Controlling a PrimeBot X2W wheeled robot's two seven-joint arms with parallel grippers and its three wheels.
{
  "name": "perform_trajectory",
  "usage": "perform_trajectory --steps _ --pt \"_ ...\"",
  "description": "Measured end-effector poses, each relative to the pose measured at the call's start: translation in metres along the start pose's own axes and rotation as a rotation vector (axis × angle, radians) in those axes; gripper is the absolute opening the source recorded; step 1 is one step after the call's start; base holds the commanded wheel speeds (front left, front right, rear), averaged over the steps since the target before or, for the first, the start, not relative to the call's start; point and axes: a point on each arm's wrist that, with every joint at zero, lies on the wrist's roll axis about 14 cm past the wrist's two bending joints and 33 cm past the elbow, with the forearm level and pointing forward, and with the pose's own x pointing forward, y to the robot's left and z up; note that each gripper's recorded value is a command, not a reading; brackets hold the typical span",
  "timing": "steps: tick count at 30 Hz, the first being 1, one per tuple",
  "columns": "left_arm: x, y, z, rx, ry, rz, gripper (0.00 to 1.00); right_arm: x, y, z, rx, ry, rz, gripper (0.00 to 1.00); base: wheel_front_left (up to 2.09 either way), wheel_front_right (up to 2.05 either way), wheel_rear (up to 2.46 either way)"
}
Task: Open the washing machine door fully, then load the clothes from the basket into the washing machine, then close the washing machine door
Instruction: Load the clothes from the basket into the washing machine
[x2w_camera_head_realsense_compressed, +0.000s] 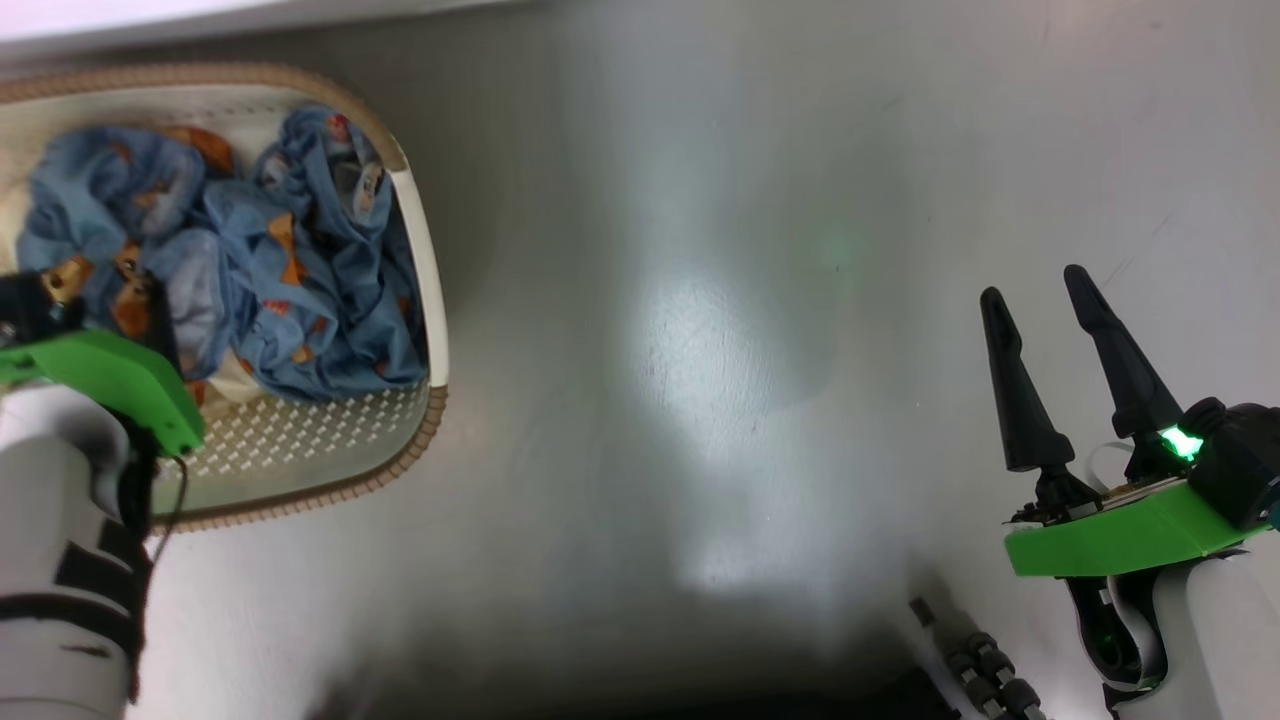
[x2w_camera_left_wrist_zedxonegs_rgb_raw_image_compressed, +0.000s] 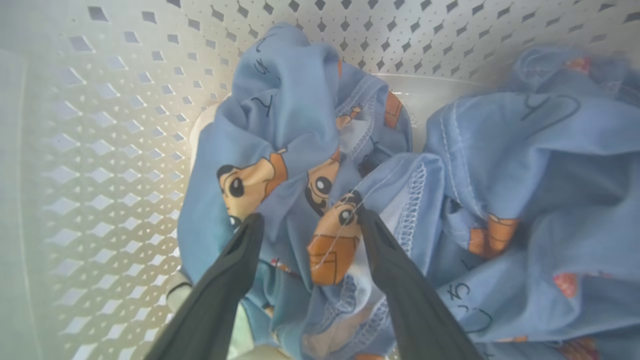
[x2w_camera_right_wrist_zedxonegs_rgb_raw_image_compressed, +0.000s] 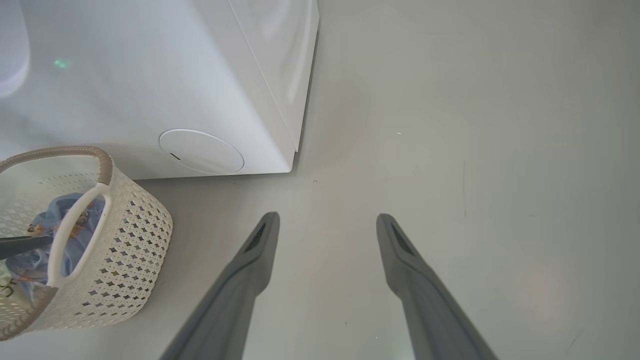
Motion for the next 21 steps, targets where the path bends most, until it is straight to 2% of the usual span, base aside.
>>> perform_trajectory --steps 5,12,13,14,15,16,21 --pt "0.015 0.01 -0.005 0.021 0.046 0.03 1.0 0.002 -0.001 -0.015 0.01 0.031 -0.005 1.0 0.0 0.0 0.0" --pt "0.034 -0.002 -0.015 -0.009 0.146 0.002 1.0 0.003 -0.005 -0.032 0.016 0.068 -0.016 1.0 0.0 0.0 0.0" --pt "0.034 -0.002 -0.018 -0.007 0.163 0.002 0.87 0.003 -0.004 -0.032 0.017 0.066 -0.015 1.0 0.0 0.0 0.0" --pt "0.034 -0.001 -0.022 -0.005 0.183 0.005 0.87 0.004 -0.003 -0.03 0.018 0.061 -0.014 1.0 0.0 0.0 0.0" --pt "0.034 -0.001 -0.022 -0.005 0.183 0.005 0.33 0.004 -0.003 -0.03 0.018 0.061 -0.014 1.0 0.0 0.0 0.0" --pt "0.033 0.0 -0.024 -0.003 0.2 0.01 0.0 0.006 -0.003 -0.028 0.018 0.054 -0.011 1.0 0.0 0.0 0.0" --pt "0.034 0.003 -0.024 0.008 0.214 0.02 0.0 0.006 -0.003 -0.021 0.013 0.037 -0.012 1.0 0.0 0.0 0.0"
